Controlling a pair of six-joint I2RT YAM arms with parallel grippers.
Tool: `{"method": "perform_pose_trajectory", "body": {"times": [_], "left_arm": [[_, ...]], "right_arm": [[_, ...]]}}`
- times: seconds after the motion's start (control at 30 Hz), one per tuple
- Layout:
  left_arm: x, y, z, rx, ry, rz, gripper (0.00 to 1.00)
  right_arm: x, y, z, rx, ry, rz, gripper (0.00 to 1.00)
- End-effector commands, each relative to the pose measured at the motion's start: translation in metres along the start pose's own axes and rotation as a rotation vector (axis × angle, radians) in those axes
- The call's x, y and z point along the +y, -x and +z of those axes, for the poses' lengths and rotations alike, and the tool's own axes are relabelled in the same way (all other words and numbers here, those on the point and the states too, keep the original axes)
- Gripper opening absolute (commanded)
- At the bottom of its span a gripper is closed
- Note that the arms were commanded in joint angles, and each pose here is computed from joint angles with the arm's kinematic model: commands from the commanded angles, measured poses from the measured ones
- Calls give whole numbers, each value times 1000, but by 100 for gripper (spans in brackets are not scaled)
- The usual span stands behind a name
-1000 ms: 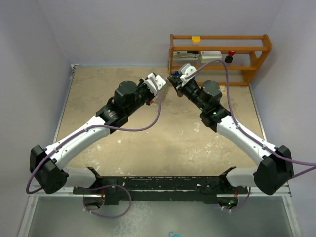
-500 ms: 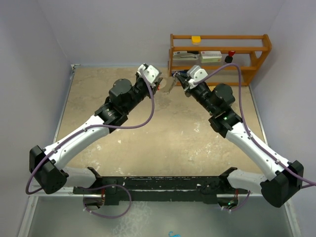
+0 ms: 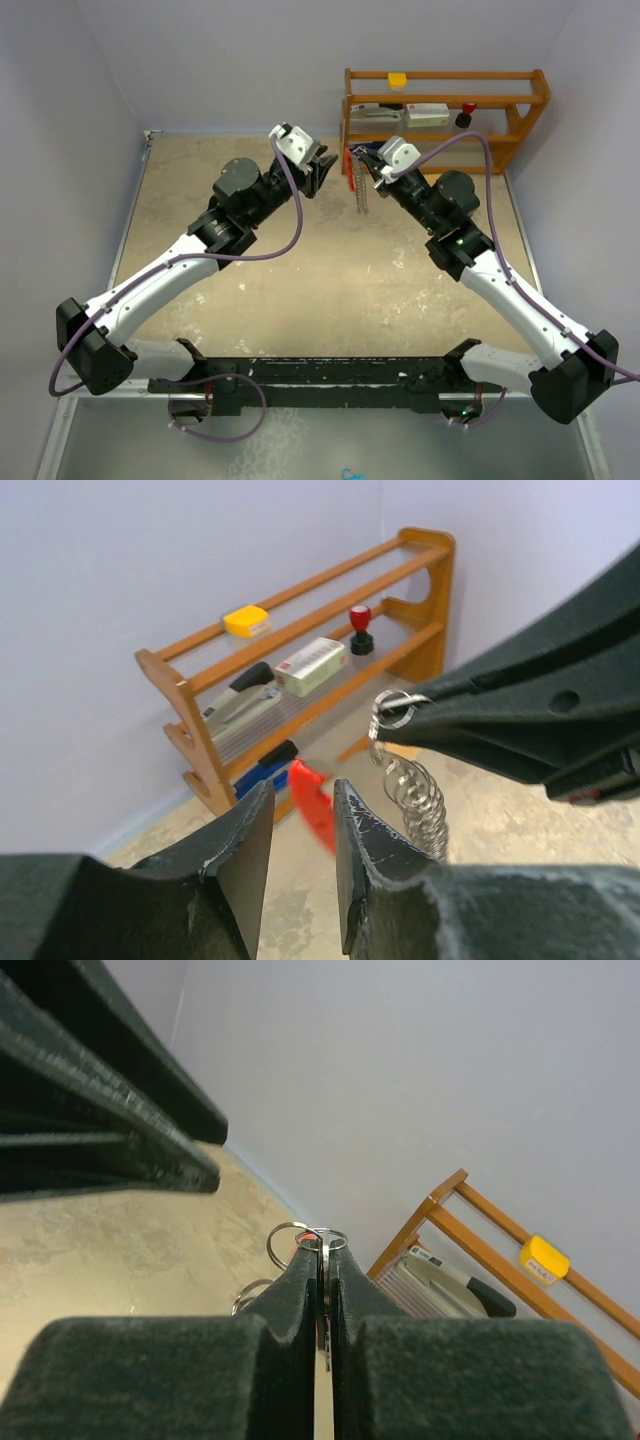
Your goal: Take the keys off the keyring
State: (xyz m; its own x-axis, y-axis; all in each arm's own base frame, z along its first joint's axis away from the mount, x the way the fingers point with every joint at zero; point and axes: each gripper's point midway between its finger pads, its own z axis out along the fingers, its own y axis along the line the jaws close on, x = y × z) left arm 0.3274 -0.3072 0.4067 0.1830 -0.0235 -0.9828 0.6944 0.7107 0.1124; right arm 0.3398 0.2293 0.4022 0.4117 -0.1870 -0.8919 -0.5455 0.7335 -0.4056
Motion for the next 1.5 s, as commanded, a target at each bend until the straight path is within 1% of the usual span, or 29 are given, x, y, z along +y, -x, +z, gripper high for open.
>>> {"method": "perform_pose_trajectory", "body": {"times": [0.0,0.13,0.33,0.4,0.53,0.63,0.8,0.93,1.13,1.33,1.47], "left_arm": [[31,50,-10,-151,157,-6,26],[40,54,-12,-195,213,3,20],[33,46,-5,-185,172,15,16],[28,44,-5,-186,142,22,17],[23,46,-3,-190,115,36,22],[21,46,-1,-183,96,52,24],[15,39,1,-157,63,53,25],[21,29,0,-131,98,54,25],[33,25,-10,-108,167,70,25],[36,21,-22,-69,178,100,24],[31,22,-28,-48,142,121,24]], "right_arm": [[-11,36,-6,-102,-15,-53,0],[-9,39,-9,-114,-5,-55,0],[-7,39,-9,-119,4,-55,0],[-5,39,-9,-122,13,-55,0],[1,40,-8,-135,44,-64,0],[7,43,-9,-149,80,-75,0],[24,47,-9,-150,208,-133,0],[37,46,-5,-56,361,-190,0],[45,38,-5,71,513,-244,0],[43,27,-13,188,587,-295,0],[37,17,-19,267,595,-338,0]]}}
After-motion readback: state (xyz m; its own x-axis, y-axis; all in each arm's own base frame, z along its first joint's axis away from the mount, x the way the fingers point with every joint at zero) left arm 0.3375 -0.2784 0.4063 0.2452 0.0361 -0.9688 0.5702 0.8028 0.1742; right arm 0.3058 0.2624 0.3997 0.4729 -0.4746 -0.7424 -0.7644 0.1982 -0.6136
